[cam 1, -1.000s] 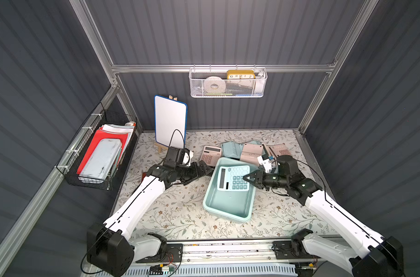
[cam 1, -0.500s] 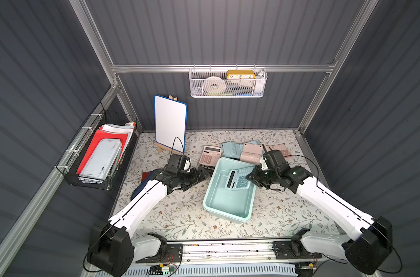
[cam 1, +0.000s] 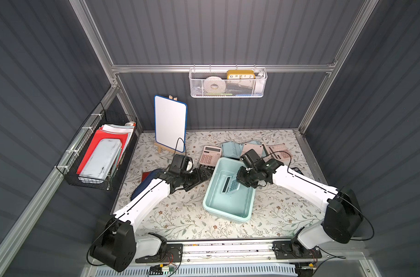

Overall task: Put the calculator in the storage box
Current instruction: Place the calculator in the storage box.

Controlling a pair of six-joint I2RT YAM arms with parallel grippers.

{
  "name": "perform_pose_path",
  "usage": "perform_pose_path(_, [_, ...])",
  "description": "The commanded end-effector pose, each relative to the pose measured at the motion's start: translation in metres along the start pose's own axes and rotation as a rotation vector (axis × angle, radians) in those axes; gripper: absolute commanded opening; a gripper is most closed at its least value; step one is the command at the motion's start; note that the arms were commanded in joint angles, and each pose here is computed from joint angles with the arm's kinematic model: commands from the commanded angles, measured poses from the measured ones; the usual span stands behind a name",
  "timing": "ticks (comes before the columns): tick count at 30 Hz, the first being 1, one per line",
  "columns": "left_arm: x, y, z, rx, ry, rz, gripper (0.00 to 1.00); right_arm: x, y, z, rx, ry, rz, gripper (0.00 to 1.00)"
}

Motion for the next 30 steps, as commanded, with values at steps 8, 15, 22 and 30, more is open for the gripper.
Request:
perform_pose_path(8, [-0.002, -0.008, 0.009, 0.032, -0.006, 0.001, 0.99, 0.002, 0.007, 0.014, -0.032, -0.011, -0.003, 0.01])
perform_pose_path(15, [-0.002, -0.009, 0.003, 0.007, -0.006, -0.006, 0.99, 0.001, 0.011, 0.007, -0.059, -0.024, -0.026, 0.21])
perform_pose_path(22, [0.008, -0.012, -0.009, -0.038, 0.04, -0.061, 0.99, 0.005, 0.017, -0.002, -0.091, -0.01, -0.061, 0.28])
perform_pose_path(30, [0.021, -0.017, -0.021, -0.078, 0.109, -0.123, 0.99, 0.01, 0.016, -0.02, -0.098, 0.032, -0.104, 0.4])
Point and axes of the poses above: each gripper's point midway between its finger pads, its own z axis out along the fingers, its own x axis along the line the jaws close on, y = z × x, the point moved 1 cm from there along -z, back along the fingers, and after that the axes turned 4 degrees about z, right-handed, at the moved point
